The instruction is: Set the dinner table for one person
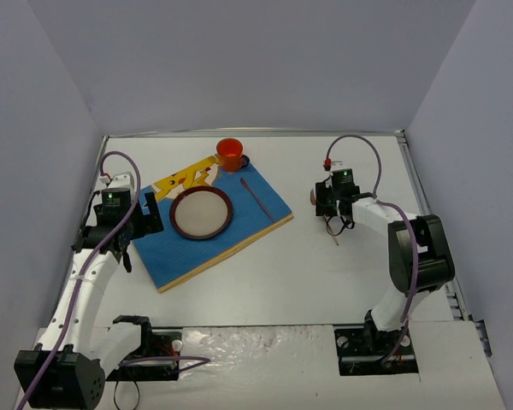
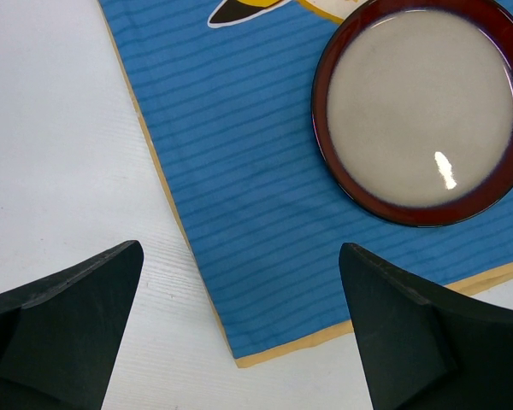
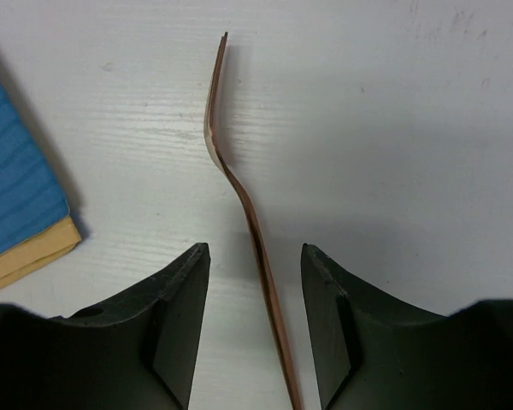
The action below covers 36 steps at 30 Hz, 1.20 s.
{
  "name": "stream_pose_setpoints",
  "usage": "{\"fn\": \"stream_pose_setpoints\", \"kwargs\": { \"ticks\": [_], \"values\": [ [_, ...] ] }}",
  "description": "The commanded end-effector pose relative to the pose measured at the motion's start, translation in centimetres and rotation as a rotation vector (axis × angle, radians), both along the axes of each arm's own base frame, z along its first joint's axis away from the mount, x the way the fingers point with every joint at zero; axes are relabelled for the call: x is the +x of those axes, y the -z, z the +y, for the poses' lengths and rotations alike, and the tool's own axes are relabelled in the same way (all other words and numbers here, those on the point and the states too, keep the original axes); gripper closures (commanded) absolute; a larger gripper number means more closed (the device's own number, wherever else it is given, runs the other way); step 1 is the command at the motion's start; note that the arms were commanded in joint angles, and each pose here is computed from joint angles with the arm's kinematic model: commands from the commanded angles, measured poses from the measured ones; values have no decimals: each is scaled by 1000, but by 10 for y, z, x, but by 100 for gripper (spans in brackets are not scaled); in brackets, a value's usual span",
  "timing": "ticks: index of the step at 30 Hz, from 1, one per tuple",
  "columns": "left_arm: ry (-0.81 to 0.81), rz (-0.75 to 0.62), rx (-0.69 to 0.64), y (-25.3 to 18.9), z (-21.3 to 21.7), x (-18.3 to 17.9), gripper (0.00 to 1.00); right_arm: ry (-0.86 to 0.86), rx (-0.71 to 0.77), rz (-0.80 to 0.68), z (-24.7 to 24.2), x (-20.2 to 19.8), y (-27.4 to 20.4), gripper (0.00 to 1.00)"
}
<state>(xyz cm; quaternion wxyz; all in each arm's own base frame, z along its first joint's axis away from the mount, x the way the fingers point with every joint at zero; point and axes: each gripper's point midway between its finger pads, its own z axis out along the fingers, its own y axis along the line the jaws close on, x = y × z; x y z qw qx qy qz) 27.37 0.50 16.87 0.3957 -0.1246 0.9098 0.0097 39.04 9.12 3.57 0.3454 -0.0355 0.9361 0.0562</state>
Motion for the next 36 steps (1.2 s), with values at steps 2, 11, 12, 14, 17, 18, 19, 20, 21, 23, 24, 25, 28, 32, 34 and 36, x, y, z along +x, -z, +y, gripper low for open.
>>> {"fn": "stream_pose_setpoints", "kwargs": {
  "ticks": [2,11,12,14,17,18,19,20,21,23,24,25,28,32,34,36],
  "values": [
    [1,-59,-3,-17,0,10,3,-47,70,-124,15,34,-19,58],
    [4,-63,-6,-18,-1,10,3,-109,69,-121,24,49,-6,61],
    [4,-63,-5,-18,-1,10,3,-111,62,-123,23,52,-6,62],
    [4,-62,-3,-17,-1,10,3,-115,53,-126,23,56,-6,62],
    [6,-65,-4,-18,-1,10,3,-123,51,-126,24,61,-5,64],
    [5,-65,-4,-18,-1,10,3,-131,49,-122,25,62,-4,65],
    [4,-65,-4,-18,-1,10,3,-137,48,-117,26,63,-3,65],
    [4,-65,-3,-18,-1,10,3,-139,45,-113,26,64,-2,66],
    [5,-65,-3,-18,-1,10,3,-140,42,-108,26,65,-1,68],
    [5,-66,-4,-18,-1,10,3,-142,34,-106,25,67,-1,71],
    [7,-65,-3,-18,-1,10,3,-139,29,-104,25,68,-1,74],
    [8,-65,-3,-18,-1,10,3,-138,17,-105,23,68,-2,79],
    [7,-67,-3,-19,-1,10,3,-132,-46,-111,15,70,-7,95],
    [11,-65,-6,-18,-2,10,3,-91,-196,-115,1,68,-18,100],
    [12,-66,-5,-18,-2,10,3,-74,-267,-118,-1,68,-23,100],
    [11,-66,-6,-18,-2,10,3,-52,-400,-85,-7,60,-19,100]
  ]
}}
